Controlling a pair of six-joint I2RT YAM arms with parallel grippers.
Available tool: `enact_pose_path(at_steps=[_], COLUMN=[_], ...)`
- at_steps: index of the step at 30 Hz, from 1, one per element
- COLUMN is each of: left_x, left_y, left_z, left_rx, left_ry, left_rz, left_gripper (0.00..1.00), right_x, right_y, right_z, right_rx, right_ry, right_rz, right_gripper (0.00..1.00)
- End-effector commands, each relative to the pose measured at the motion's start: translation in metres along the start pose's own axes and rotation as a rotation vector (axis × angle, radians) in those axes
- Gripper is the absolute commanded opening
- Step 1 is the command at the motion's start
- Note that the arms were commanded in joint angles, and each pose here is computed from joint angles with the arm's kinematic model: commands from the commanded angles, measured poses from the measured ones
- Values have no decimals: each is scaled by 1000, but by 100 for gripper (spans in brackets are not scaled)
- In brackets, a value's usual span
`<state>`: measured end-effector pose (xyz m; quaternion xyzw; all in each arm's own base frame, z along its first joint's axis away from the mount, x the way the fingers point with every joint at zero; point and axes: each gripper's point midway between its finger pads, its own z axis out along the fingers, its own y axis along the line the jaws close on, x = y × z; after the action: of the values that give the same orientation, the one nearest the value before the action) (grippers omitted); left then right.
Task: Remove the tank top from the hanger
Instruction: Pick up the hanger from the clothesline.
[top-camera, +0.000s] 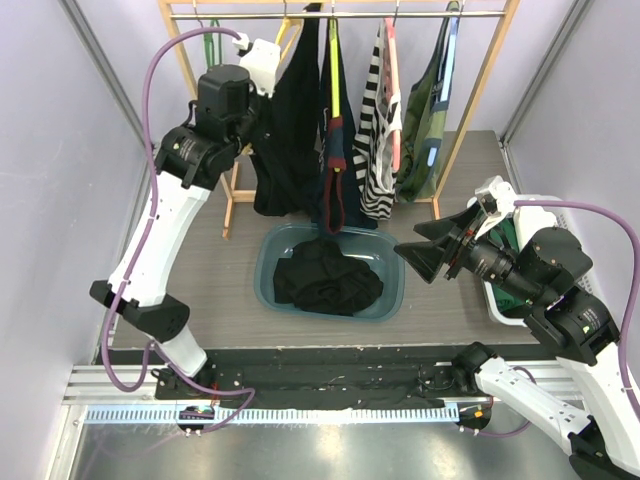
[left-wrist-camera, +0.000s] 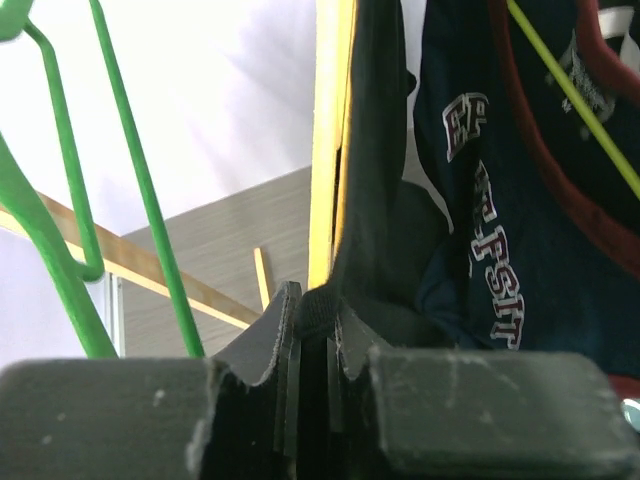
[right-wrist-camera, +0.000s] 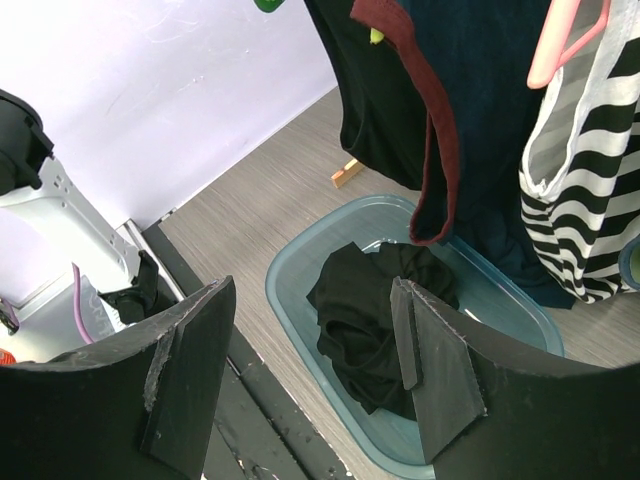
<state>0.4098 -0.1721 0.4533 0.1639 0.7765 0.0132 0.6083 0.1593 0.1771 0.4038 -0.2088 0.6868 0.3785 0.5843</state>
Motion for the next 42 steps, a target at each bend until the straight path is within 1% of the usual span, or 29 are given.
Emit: enact_pose_path(at_steps=[1,3,5,6,8,9,12,16,17,25,26,28,29,32,33,34,35,36,38,39,42], left_x=[-44,-27,-17,-3,6,19,23,0,-6,-42,-55,-71,-88,-114,-119,-123,-133,-135,-135,-133,-113], left_y=[14,11,9,5,2,-3,-3,-7,-4,22,30,40,49,54,48,47,48,46,43,41,33], left_z=[-40,-39,-40,-36,-41,-39,-48,-80,-94,-163,-181,-200,-218,-257,-272,-279,-292,-294,-292,-288,-257], left_rx=[1,11,18,26,46,61,81,175,193,203,193,178,161,193,240,254,258,273,291,297,297], left_ry=[-185,-142,-121,-84,-68,-35,-28,-96,-121,-296,-358,-429,-503,-643,-697,-732,-804,-820,-803,-785,-681], left_rz=[-84,-82,-83,-75,-81,-71,-68,-67,-69,-18,-15,-6,9,37,65,74,74,71,57,53,54], left_gripper=[0,0,0,0,0,0,0,0,0,0,0,0,0,0,0,0,0,0,0,0,0], right_x=[-9,-9,-9,-9,-10,-11,-11,-11,-11,-16,-17,-20,-17,-15,-15,-15,-13,-14,-13,-14,-15], right_y=[0,1,1,1,2,1,1,1,0,-7,-6,-3,-4,-1,1,1,1,2,3,4,2], right_z=[0,-2,-2,-2,-2,-2,-3,-3,-2,20,23,27,29,34,36,37,39,39,41,40,42], right_rx=[8,7,7,6,3,4,5,9,9,29,25,5,4,-24,-34,-38,-42,-48,-57,-58,-46], right_ry=[-29,-32,-32,-34,-34,-36,-38,-37,-34,1,4,-10,-9,-21,-27,-29,-24,-28,-26,-34,-39], right_rz=[2,1,1,2,2,3,2,1,-2,15,25,33,46,62,72,75,84,87,98,99,110], right_gripper=[71,71,72,72,71,72,72,72,72,72,71,71,71,71,71,71,71,71,71,71,71])
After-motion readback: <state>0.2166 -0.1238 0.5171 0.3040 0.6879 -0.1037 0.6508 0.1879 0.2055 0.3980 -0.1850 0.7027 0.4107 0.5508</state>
